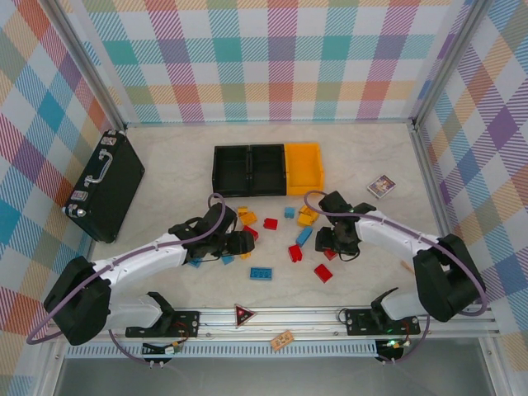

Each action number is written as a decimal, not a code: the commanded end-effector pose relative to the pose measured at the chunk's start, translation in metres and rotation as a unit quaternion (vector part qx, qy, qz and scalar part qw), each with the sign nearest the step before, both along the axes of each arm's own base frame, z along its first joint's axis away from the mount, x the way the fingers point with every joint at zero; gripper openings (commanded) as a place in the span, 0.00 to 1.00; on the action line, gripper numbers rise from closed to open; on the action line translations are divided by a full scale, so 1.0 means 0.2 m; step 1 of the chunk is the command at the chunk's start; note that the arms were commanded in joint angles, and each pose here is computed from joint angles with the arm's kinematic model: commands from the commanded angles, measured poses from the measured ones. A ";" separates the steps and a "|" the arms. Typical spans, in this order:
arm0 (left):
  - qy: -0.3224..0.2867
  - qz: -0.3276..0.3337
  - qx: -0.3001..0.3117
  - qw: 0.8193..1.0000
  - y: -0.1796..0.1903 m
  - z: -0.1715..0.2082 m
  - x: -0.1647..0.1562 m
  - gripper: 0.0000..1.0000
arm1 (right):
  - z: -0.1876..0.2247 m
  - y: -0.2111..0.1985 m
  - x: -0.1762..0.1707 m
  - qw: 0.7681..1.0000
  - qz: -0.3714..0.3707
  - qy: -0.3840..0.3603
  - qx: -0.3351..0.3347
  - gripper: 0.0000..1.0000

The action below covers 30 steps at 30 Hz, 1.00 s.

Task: Sort the legos into containers by color
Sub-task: Pick up the lego from the bottom-center of the table.

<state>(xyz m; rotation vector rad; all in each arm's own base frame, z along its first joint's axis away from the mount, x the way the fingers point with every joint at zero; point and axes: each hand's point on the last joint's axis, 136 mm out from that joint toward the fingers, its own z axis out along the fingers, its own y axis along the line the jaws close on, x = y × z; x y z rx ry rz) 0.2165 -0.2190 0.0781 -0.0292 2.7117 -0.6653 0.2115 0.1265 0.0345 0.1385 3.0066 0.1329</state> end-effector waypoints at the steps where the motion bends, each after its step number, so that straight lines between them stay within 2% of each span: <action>1: -0.012 -0.002 -0.002 1.000 -0.03 0.02 0.02 0.64 | -0.03 0.00 -0.03 1.000 0.007 0.016 -0.008 0.65; 4: -0.011 -0.002 0.000 1.000 -0.03 0.02 0.02 0.64 | -0.04 0.00 -0.02 1.000 0.008 0.020 -0.010 0.59; 9: -0.012 -0.001 0.005 1.000 -0.02 0.02 0.02 0.64 | -0.02 0.01 -0.02 1.000 0.011 0.020 -0.010 0.43; 17: -0.019 0.001 -0.001 1.000 -0.02 0.04 0.03 0.64 | 0.16 0.03 0.08 0.999 0.018 -0.027 -0.005 0.39; 22: -0.027 0.003 -0.008 1.000 -0.03 0.09 0.04 0.64 | 0.31 0.12 0.24 0.997 0.035 -0.067 0.006 0.39; 30: -0.053 0.026 -0.032 0.998 -0.02 0.20 0.06 0.64 | 0.46 0.29 0.64 0.991 0.054 -0.120 0.005 0.38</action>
